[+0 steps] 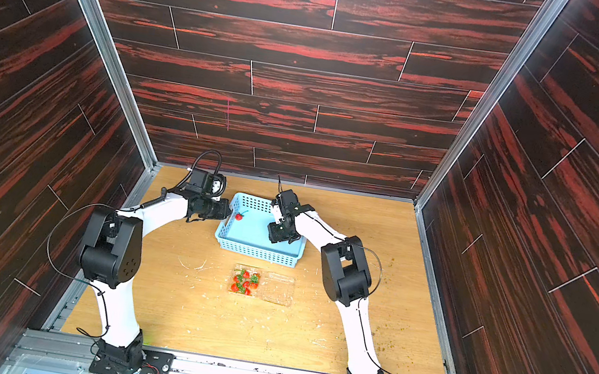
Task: Pack strawberries into containers
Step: Pick up the strawberry from the basket.
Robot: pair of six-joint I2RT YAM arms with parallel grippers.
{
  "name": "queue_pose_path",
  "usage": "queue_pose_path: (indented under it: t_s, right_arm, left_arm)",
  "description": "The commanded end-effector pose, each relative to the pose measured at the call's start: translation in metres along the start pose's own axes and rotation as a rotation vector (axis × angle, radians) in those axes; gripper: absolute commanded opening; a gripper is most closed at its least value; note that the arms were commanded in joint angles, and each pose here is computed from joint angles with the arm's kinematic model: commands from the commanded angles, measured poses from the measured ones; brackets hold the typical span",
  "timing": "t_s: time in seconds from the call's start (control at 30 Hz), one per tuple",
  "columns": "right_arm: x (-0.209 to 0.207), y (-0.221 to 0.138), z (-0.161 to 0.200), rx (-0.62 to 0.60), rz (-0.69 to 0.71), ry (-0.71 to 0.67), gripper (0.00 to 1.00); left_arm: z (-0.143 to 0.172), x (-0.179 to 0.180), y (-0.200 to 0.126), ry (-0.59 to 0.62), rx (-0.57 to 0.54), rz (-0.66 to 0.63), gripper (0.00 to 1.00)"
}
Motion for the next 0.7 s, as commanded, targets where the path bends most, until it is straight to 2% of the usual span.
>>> queue_pose_path:
  t_s: [0.0, 0.23, 0.43, 0.67]
  right_arm:
    - [0.0, 0.021, 0.019, 0.072, 0.014, -0.002, 0.48]
    - [-0.003, 0.01, 0.008, 0.035, 0.04, -0.021, 0.28]
    - [-0.002, -0.025, -0.014, -0.043, 0.048, -0.048, 0.21]
    - [0.013, -0.092, -0.04, -0.187, 0.021, -0.107, 0.2]
  left_arm:
    - [-0.009, -0.014, -0.01, 0.017, -0.026, 0.042, 0.15]
    - [-0.009, -0.013, -0.009, 0.015, -0.028, 0.038, 0.15]
    - [-0.007, -0.011, -0.006, 0.007, -0.025, 0.035, 0.15]
    - [-0.009, -0.011, -0.005, 0.008, -0.033, 0.037, 0.15]
Point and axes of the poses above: each gripper's point midway between its finger pads, its own y axis out along the fingers, its own x axis along the line the jaws close on, z = x × y, the point moved 2 cm from there along -y, back along the fingers, and after that the axes turned 14 degrees about -y, right-handed, at the moved point
